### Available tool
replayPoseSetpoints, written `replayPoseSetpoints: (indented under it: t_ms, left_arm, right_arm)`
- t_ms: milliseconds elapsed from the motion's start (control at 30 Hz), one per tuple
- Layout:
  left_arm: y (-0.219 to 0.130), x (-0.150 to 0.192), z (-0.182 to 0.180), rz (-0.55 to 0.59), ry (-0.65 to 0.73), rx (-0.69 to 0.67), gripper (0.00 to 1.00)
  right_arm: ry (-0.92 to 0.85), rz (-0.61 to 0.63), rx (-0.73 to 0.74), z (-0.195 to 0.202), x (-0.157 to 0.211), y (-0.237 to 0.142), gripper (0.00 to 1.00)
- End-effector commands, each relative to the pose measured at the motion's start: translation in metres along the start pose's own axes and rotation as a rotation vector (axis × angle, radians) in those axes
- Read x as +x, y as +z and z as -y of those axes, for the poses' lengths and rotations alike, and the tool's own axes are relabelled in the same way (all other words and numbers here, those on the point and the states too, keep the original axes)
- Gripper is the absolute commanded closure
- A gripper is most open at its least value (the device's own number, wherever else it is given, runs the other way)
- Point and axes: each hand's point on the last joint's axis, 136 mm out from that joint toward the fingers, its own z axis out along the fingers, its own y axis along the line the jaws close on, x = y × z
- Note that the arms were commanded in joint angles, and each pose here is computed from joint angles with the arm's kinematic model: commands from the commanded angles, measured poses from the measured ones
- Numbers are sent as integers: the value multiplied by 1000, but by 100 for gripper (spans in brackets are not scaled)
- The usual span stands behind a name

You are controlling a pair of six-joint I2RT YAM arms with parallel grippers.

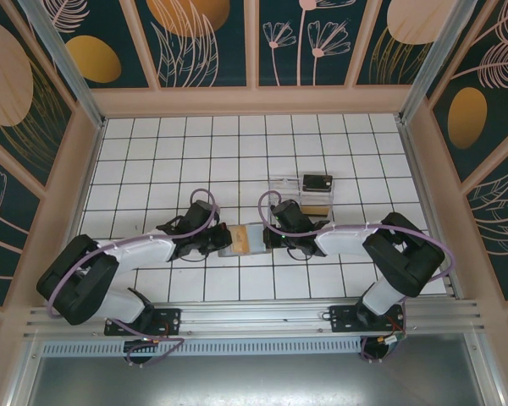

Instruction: Take the credit cards out of the card holder

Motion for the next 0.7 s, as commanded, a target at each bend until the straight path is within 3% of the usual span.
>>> replayPoseSetpoints:
  t_ms: [0, 400, 533, 667]
  left_arm:
    - [-11, 2, -13, 3, 11, -55, 100]
    - [-46, -19, 4, 94, 50, -65, 100]
    - [-56, -33, 30, 149, 85, 22, 100]
    - [-62, -48, 66, 199, 142, 165, 100]
  right_arm:
    - [9, -59, 66, 16, 14, 5, 90]
    - [-37, 38, 73, 6, -13, -17, 88]
    - [-75, 154, 64, -2, -39, -44, 86]
    - [-124, 301, -113, -22, -59, -80, 79]
